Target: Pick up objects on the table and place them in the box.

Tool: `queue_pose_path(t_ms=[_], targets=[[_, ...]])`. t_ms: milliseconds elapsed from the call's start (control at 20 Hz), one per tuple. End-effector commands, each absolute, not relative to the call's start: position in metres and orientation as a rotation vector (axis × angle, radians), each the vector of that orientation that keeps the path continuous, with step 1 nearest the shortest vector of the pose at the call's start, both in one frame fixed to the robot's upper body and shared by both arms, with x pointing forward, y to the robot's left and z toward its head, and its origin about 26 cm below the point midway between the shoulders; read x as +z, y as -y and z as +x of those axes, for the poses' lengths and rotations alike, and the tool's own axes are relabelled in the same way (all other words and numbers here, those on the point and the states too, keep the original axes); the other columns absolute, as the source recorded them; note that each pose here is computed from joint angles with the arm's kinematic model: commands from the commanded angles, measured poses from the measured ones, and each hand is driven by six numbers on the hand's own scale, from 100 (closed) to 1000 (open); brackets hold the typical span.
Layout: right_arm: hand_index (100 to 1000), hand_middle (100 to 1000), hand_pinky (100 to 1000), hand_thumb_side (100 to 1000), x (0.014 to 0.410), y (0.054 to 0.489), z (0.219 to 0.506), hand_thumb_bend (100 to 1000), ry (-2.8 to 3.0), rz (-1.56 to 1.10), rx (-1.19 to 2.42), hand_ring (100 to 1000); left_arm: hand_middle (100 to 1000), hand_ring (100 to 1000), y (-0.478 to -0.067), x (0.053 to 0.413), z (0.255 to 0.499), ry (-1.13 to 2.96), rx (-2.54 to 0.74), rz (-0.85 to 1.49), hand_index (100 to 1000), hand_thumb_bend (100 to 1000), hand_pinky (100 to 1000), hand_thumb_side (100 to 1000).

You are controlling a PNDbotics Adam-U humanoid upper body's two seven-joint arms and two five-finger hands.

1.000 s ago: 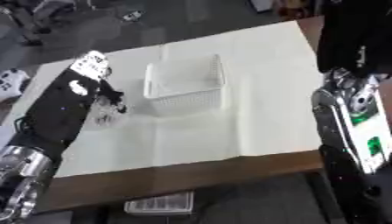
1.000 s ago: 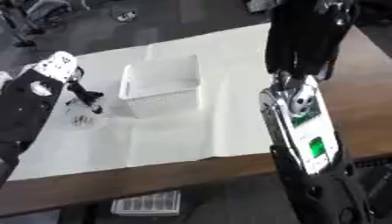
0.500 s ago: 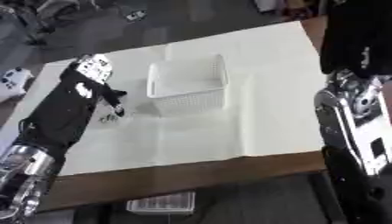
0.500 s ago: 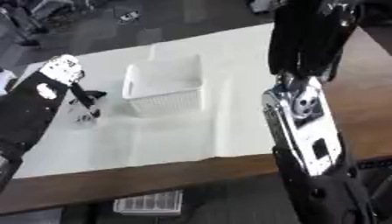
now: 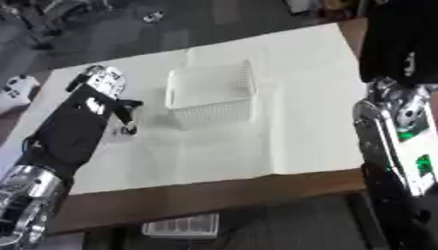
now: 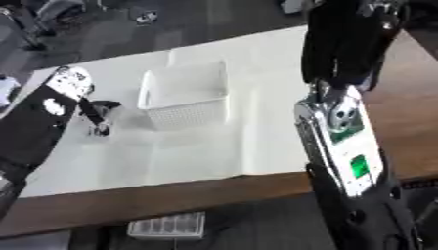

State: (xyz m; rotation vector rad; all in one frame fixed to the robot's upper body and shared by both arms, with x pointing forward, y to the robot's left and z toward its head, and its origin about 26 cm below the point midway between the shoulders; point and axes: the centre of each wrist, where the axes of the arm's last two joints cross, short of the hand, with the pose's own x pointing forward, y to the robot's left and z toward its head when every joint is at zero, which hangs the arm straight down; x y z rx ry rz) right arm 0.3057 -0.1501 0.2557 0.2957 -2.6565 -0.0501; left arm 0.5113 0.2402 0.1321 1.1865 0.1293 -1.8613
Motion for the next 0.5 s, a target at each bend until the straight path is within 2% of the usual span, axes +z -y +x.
queue_pose_path(t_ms=[50,300,500], targets=[[781,491,302,1000,0.264,0.148,0.303,164,2.689,0.317,-0.051,441,891,918,-0.241,0.142,0.513,-0.114,-1.86,1.213,894,698,699,1000],[780,492,302,1000,0.265,0.148,0.303,163,2.69,0.32,-0.051,442,870,901,-0.237,0.14,0.513,-0.09,-1.885,1.216,880,655,676,1000],[780,492,304,1000,0.266,0.146,0.303,158,2.693,0.33,-0.052,443,872,904,-0.23,0.136,0.513,-0.076,-1.913,1.217,884,680,675,1000]])
